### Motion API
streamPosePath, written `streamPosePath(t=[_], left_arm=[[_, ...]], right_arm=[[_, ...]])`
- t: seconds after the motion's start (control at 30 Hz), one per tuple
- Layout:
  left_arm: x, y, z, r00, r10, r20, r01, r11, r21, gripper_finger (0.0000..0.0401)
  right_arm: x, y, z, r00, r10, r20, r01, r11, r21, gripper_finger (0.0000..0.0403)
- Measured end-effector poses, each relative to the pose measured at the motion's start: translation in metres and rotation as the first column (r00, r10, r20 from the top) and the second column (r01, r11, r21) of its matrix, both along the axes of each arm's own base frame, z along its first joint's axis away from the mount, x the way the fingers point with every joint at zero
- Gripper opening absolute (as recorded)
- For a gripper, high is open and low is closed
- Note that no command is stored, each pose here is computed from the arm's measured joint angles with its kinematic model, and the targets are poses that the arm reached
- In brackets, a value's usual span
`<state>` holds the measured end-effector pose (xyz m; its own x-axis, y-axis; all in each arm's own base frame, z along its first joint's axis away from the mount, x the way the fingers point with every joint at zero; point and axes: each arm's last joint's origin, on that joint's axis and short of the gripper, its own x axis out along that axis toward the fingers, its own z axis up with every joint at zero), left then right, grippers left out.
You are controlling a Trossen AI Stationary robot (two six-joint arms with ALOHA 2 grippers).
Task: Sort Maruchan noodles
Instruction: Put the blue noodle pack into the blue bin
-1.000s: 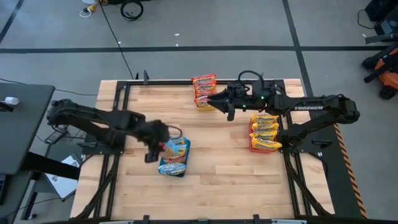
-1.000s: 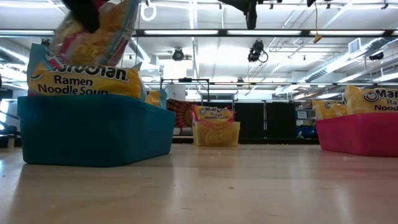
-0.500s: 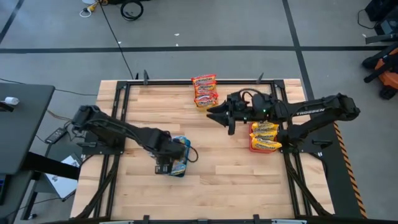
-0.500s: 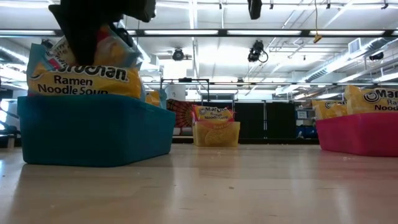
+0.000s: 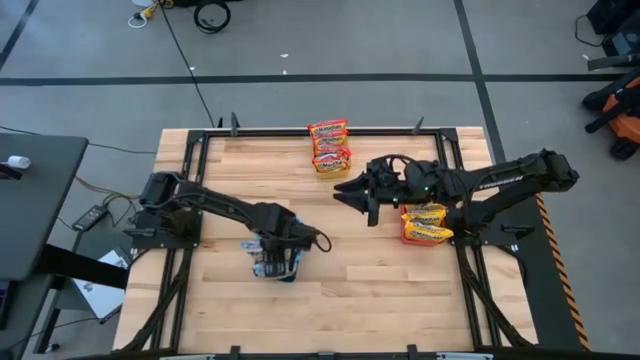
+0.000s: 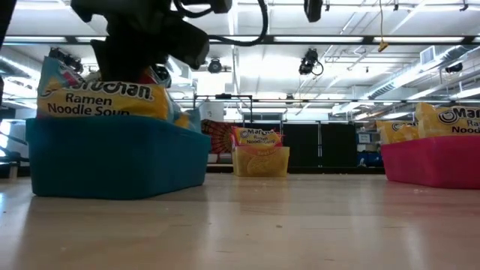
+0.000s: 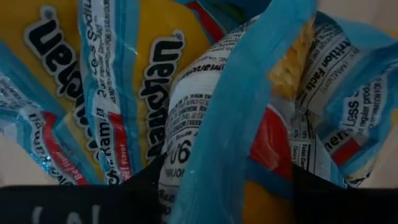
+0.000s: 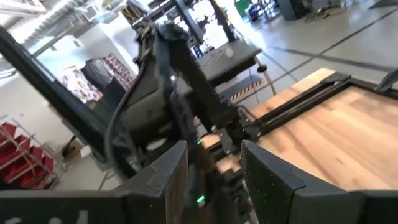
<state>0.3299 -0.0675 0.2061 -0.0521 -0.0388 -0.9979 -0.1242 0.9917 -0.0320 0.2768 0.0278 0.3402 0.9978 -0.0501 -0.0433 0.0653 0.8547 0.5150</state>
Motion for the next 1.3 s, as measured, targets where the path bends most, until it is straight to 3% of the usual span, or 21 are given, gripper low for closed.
streamPosePath(t=[0.17, 0.33, 0.47, 0.63, 0.9, 1.13, 1.3], left_arm=[[0.003, 0.008, -0.006, 1.000, -0.012, -0.014, 0.013, 0.999, 0.035, 0.0140], [0.001, 0.030, -0.008, 0.999, -0.008, -0.042, 0.022, 0.941, 0.337, 0.0141], [-0.006, 0.053, -0.009, 0.990, 0.056, -0.128, 0.005, 0.903, 0.430, 0.0141], [-0.018, 0.065, -0.012, 0.965, 0.065, -0.252, 0.044, 0.913, 0.405, 0.0140], [-0.053, 0.055, -0.045, 0.901, 0.070, -0.428, 0.087, 0.938, 0.336, 0.0146], [-0.047, 0.047, -0.034, 0.926, 0.046, -0.374, 0.073, 0.952, 0.298, 0.0196], [-0.044, 0.050, -0.008, 0.963, 0.070, -0.260, -0.026, 0.985, 0.169, 0.0251]], right_arm=[[-0.001, 0.009, -0.004, 0.999, 0.008, -0.038, -0.007, 1.000, 0.013, 0.0156], [-0.003, 0.016, -0.007, 0.998, -0.003, -0.067, 0.004, 1.000, 0.021, 0.0156], [-0.004, 0.022, -0.007, 0.998, 0.006, -0.066, -0.004, 0.999, 0.036, 0.0156], [-0.007, 0.033, -0.007, 0.998, 0.000, -0.064, 0.002, 0.999, 0.038, 0.0156], [-0.011, 0.049, -0.007, 0.998, -0.010, -0.061, 0.011, 1.000, 0.029, 0.0156], [-0.011, 0.048, -0.007, 0.998, -0.019, -0.061, 0.020, 0.999, 0.024, 0.0156], [-0.011, 0.042, -0.005, 0.998, -0.026, -0.057, 0.026, 1.000, -0.003, 0.0156]])
